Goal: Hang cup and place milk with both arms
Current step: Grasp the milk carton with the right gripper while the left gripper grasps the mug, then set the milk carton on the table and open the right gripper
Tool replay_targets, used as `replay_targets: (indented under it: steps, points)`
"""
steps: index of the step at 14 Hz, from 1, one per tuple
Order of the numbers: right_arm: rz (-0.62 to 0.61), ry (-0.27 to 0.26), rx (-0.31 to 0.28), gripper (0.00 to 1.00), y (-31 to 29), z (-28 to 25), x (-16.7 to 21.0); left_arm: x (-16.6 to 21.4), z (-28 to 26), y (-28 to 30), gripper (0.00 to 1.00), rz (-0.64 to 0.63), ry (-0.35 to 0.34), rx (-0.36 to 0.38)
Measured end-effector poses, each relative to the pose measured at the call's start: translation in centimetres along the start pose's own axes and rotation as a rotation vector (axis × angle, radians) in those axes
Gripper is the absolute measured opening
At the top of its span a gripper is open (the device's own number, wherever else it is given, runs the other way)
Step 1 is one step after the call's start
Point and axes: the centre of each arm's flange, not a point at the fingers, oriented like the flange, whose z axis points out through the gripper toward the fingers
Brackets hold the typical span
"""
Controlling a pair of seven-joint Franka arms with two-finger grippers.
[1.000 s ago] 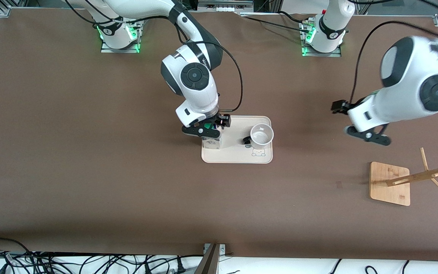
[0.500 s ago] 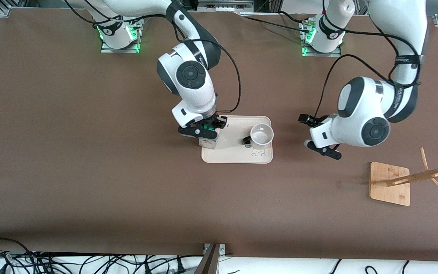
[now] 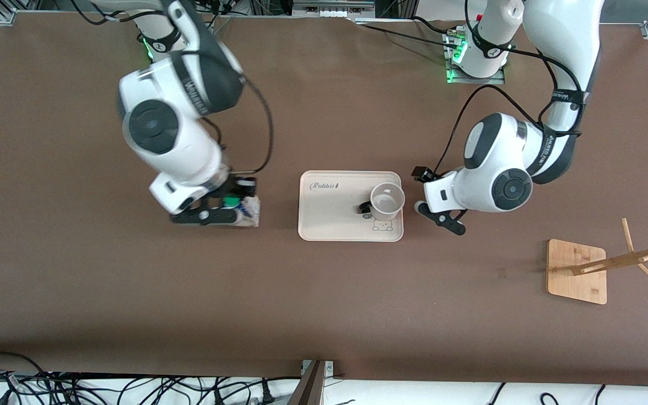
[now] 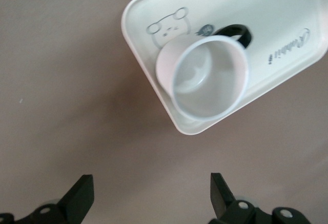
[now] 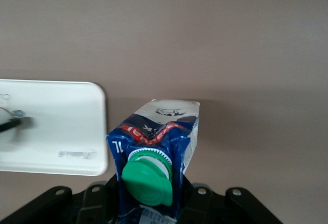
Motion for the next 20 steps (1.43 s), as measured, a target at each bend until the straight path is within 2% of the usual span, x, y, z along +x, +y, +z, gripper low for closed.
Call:
replay_targets:
  steps: [3, 4, 6, 8, 10, 11, 12, 13, 15, 16, 17, 18, 20]
  points:
    - [-0.048, -0.058, 0.004, 0.36, 8.3, 2.7, 2.0, 0.6, 0.4, 2.3, 1.00, 0.079, 0.013, 0.004]
    - [-0.057, -0.071, 0.009, 0.36, 10.3, 3.9, 2.2, 0.9, 0.5, 3.2, 1.00, 0.110, 0.020, 0.026]
    - [-0.069, -0.069, 0.015, 0.37, 13.0, 6.3, 2.3, 1.7, 1.4, 5.4, 1.00, 0.173, 0.029, 0.079]
    - [-0.075, -0.065, 0.019, 0.37, 14.3, 8.4, 1.7, 2.5, 2.4, 6.9, 1.00, 0.208, 0.046, 0.102]
    - [-0.070, -0.069, 0.024, 0.39, 14.8, 9.4, 1.0, 3.1, 4.0, 7.5, 1.00, 0.225, 0.053, 0.111]
    - [-0.069, -0.066, 0.025, 0.44, 14.8, 9.7, 0.8, 3.4, 5.3, 7.8, 1.00, 0.244, 0.050, 0.132]
    - [-0.067, -0.059, 0.026, 0.44, 14.9, 10.0, 0.6, 3.6, 6.5, 8.3, 1.00, 0.268, 0.048, 0.158]
    - [-0.064, -0.051, 0.026, 0.50, 15.1, 10.4, 0.3, 3.8, 7.7, 9.0, 1.00, 0.287, 0.045, 0.172]
    - [-0.061, -0.048, 0.025, 0.54, 15.3, 11.1, -0.1, 3.7, 9.3, 10.4, 1.00, 0.296, 0.031, 0.186]
    - [-0.059, -0.048, 0.025, 0.61, 15.4, 11.3, -0.2, 3.6, 9.7, 11.0, 1.00, 0.289, 0.026, 0.201]
    - [-0.058, -0.047, 0.026, 0.61, 15.4, 11.3, -0.2, 3.5, 9.9, 11.6, 1.00, 0.271, 0.024, 0.214]
    - [-0.056, -0.045, 0.026, 0.67, 15.5, 11.3, -0.2, 3.4, 10.2, 12.3, 1.00, 0.246, 0.022, 0.224]
    - [-0.040, -0.038, 0.030, 0.85, 15.4, 10.9, -0.2, 3.1, 11.0, 13.9, 1.00, 0.208, 0.017, 0.241]
